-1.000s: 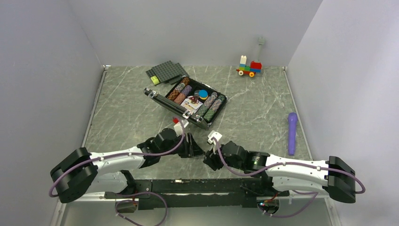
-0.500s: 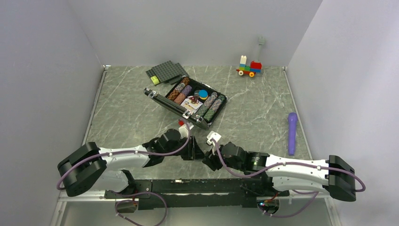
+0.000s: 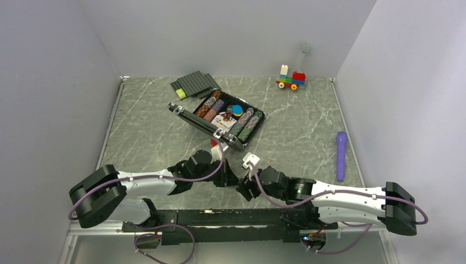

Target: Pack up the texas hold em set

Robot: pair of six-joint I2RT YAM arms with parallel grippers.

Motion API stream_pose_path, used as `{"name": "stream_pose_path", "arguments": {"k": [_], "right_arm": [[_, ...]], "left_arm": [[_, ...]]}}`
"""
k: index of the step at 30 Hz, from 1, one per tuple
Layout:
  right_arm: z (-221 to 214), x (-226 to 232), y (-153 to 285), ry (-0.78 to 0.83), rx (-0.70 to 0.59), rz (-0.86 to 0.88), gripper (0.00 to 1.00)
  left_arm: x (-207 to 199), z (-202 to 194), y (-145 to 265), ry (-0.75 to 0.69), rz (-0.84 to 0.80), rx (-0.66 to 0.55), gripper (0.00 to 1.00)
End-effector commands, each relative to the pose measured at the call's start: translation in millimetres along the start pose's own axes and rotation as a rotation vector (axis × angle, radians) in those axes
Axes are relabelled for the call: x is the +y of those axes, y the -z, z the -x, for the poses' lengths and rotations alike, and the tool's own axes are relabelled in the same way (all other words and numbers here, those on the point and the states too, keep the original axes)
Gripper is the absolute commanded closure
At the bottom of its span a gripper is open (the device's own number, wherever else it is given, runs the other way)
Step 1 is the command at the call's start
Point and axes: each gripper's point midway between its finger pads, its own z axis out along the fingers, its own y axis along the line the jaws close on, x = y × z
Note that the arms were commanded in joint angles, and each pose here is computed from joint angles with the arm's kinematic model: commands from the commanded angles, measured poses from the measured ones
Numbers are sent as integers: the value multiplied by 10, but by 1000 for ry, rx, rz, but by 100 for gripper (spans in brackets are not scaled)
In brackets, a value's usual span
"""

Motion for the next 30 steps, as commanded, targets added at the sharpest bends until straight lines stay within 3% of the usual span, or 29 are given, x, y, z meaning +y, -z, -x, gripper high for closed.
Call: {"name": "stream_pose_path", "arguments": {"k": [1,4,7,20,30], "right_arm": [[480,69,127,-76,-160,17,27],[574,113,224,-105,-190,53,13],[637,113,302,-148,-189,92,11],[943,310,547,-296,-246,475,37],[1002,383,588,-304,-261,529,52]], "left_arm": [[-318,123,93,-113,-116,-65,100],[-350,175,155,-166,-111,-90,100],[-394,209,225,-233,-112,-105,100],[-677,278,594,-418,-223,-207,100],[-805,336,743,-461,-265,-265,100]]}}
